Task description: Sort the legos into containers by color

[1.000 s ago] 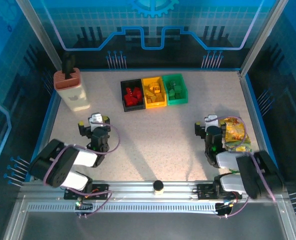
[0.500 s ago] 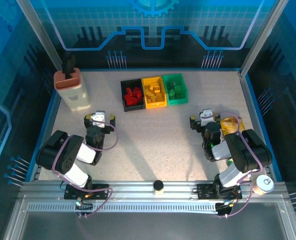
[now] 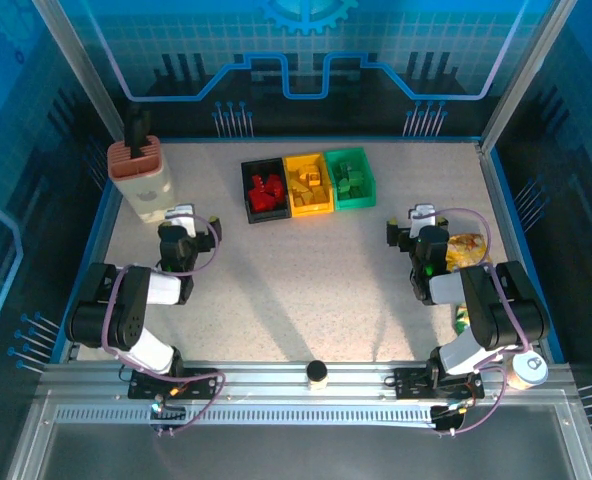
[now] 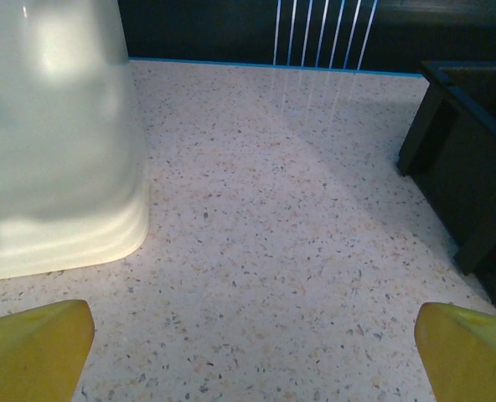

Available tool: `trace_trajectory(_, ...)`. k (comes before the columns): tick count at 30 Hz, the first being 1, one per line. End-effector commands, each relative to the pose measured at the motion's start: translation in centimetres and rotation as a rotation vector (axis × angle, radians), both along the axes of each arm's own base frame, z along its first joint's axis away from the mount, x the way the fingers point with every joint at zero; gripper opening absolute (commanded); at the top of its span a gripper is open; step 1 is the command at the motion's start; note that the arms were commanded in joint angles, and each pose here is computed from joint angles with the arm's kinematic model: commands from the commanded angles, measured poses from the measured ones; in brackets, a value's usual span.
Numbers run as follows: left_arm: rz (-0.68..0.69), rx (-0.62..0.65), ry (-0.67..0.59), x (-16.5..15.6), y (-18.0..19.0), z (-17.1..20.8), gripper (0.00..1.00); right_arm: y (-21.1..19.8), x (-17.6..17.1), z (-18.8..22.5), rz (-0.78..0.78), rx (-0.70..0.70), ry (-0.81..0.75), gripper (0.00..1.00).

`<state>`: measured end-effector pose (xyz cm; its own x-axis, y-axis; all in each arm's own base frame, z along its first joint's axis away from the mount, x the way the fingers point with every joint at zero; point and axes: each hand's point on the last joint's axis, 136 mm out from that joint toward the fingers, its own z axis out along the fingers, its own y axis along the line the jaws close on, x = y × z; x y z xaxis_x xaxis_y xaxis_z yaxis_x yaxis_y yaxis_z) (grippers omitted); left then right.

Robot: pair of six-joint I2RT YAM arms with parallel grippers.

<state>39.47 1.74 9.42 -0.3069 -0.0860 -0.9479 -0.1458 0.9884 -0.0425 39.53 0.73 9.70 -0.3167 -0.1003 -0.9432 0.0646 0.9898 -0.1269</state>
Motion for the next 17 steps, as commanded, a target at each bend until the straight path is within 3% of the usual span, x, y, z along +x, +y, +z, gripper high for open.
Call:
trace_trajectory(1,-0.022,-0.031,-0.006,0.1,-0.5,0.3,0.99,0.3,0.1,0.4,0.007,0.017,-0.009,1.0)
trace_trajectory(6,-0.128,-0.032,0.015,0.4,-2.2,0.1,0.99,0.3,0.1,0.3,0.007,0.016,-0.008,1.0)
trace_trajectory(17,-0.144,-0.051,0.018,0.4,-2.2,0.1,0.99,0.3,0.2,0.4,0.015,0.024,-0.009,1.0)
